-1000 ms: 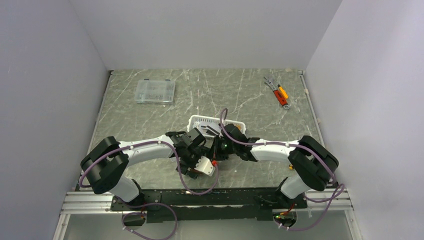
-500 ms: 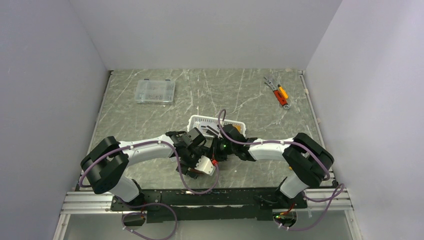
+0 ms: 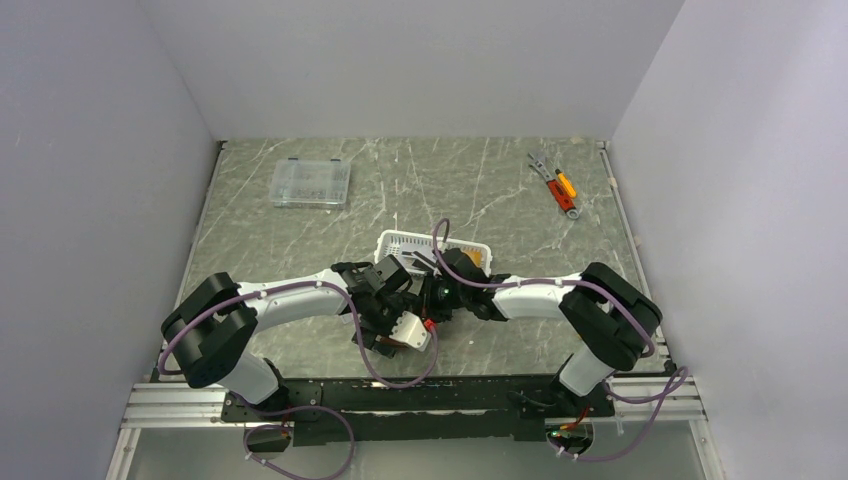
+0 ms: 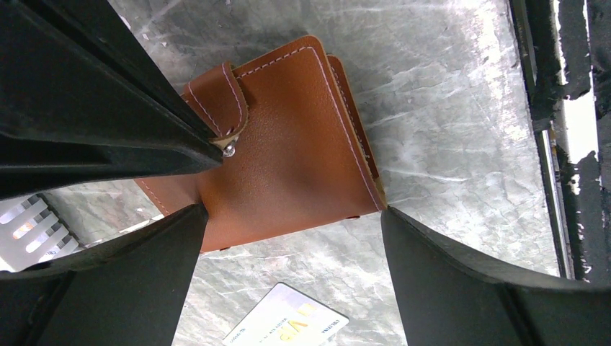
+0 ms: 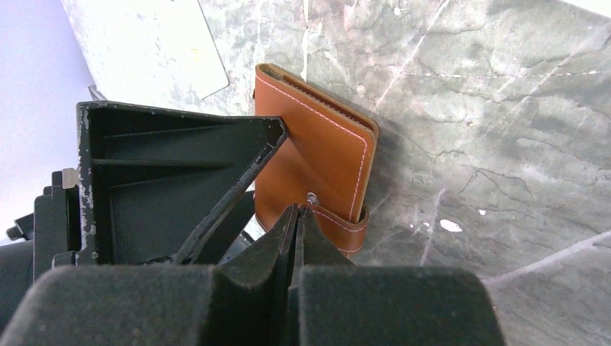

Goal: Put the credit cards into the card holder
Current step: Close the card holder at the center of the board.

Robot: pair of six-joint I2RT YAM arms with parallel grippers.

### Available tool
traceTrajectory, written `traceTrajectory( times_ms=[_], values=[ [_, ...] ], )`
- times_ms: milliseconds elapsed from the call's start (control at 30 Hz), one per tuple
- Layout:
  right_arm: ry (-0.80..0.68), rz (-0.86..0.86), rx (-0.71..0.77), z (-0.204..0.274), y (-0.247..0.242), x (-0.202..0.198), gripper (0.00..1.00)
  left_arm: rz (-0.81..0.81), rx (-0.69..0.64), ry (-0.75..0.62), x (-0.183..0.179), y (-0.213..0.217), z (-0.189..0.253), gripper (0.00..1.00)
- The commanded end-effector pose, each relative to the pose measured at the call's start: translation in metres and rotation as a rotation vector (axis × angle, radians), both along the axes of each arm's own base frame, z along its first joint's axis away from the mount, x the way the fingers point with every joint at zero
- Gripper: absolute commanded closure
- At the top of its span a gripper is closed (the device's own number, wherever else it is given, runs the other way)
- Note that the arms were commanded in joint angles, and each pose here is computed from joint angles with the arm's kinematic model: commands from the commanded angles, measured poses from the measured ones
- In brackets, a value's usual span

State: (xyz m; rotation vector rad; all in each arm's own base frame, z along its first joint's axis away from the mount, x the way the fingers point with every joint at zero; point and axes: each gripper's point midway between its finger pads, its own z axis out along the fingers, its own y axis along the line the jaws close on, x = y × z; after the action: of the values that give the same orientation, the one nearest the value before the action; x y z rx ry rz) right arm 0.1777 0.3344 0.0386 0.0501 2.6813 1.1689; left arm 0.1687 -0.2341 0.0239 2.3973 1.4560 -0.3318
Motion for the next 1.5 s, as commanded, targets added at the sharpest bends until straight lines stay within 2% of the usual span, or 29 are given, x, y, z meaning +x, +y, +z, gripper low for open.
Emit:
traceTrajectory(
  times_ms=[0, 167, 567, 767, 1033, 1200, 1333, 1467],
  values=[
    [-0.059, -0.065, -0.060, 0.003, -0.002, 0.015, 1.00, 0.012, 0.016, 0.068, -0.012, 0.003, -0.002, 0.01],
    [-0.097, -0.085, -0.145, 0.002, -0.006, 0.018, 1.00, 0.014, -0.001, 0.075, -0.013, 0.000, 0.004, 0.01],
    [-0.140, -0.086, -0.207, 0.006, 0.001, 0.012, 1.00, 0.022, -0.034, 0.082, -0.014, -0.005, 0.016, 0.01],
    [-0.194, -0.116, -0.253, 0.015, 0.000, 0.014, 1.00, 0.039, -0.115, 0.043, -0.010, -0.005, 0.035, 0.01],
    [-0.189, -0.136, -0.284, 0.015, 0.000, 0.014, 1.00, -0.067, -0.147, 0.046, -0.030, -0.007, 0.026, 0.01],
    [-0.177, -0.141, -0.293, 0.012, 0.003, 0.015, 1.00, -0.145, -0.152, 0.007, -0.037, -0.001, 0.016, 0.12],
    [-0.171, -0.135, -0.303, 0.010, 0.004, 0.015, 1.00, -0.169, -0.156, -0.046, -0.032, 0.002, 0.012, 0.22],
    [-0.175, -0.125, -0.301, 0.013, 0.006, 0.016, 1.00, -0.169, -0.154, -0.046, -0.030, -0.001, 0.010, 0.30]
  ],
)
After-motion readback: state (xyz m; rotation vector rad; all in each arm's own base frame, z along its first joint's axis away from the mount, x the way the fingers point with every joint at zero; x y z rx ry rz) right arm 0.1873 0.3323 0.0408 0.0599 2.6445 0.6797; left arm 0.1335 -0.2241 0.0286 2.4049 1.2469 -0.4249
